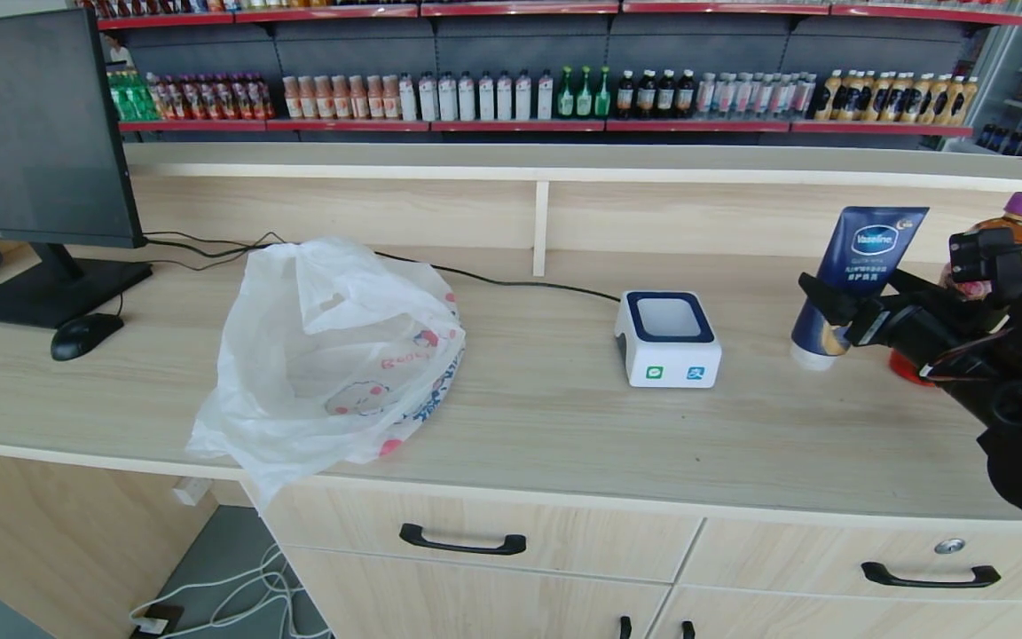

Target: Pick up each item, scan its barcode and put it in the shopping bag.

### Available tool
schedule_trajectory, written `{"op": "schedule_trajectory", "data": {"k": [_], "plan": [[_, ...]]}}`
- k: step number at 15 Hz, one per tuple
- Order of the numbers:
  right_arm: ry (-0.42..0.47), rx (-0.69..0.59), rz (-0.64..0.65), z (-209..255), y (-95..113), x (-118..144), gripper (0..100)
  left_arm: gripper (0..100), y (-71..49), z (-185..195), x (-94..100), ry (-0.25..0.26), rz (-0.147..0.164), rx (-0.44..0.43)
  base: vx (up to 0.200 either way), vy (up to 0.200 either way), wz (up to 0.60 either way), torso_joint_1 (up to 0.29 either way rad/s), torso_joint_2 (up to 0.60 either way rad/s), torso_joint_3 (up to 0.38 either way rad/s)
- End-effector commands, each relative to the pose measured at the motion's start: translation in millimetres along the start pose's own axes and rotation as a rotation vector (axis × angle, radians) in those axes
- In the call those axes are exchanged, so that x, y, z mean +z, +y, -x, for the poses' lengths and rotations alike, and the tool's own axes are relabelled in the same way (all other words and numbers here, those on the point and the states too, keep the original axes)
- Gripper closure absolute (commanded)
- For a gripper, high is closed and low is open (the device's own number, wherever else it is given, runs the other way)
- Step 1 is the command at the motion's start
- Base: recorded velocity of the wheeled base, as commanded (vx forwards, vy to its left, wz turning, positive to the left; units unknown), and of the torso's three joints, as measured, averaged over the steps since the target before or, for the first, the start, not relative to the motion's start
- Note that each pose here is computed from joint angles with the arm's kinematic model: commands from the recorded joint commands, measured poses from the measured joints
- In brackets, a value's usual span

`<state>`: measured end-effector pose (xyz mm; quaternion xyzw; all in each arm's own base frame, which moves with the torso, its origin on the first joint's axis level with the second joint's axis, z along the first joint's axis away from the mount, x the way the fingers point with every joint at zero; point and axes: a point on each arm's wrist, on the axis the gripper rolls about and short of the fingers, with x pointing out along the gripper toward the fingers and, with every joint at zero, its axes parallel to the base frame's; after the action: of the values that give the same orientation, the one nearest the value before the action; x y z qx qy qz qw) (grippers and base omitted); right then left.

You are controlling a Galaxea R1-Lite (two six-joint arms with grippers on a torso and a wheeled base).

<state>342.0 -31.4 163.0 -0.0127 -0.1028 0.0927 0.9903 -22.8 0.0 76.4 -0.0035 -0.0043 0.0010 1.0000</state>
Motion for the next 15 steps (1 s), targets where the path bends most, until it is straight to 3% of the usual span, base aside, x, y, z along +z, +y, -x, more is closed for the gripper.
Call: {"op": "schedule_trajectory", "data": {"k": [1, 15], "plan": [[0.0, 0.001, 0.001, -4.5, -1.9, -3.5, 0, 0, 0.0, 0.0, 0.0, -0.001, -0.001, 0.001, 0.0, 0.0, 0.0, 0.0, 0.0, 0.0], [-0.013, 0.081, 0.023, -25.3, -6.7, -15.2, 0, 0, 0.0, 0.0, 0.2, -0.002, 0.001, 0.001, 0.0, 0.0, 0.0, 0.0, 0.0, 0.0]]}}
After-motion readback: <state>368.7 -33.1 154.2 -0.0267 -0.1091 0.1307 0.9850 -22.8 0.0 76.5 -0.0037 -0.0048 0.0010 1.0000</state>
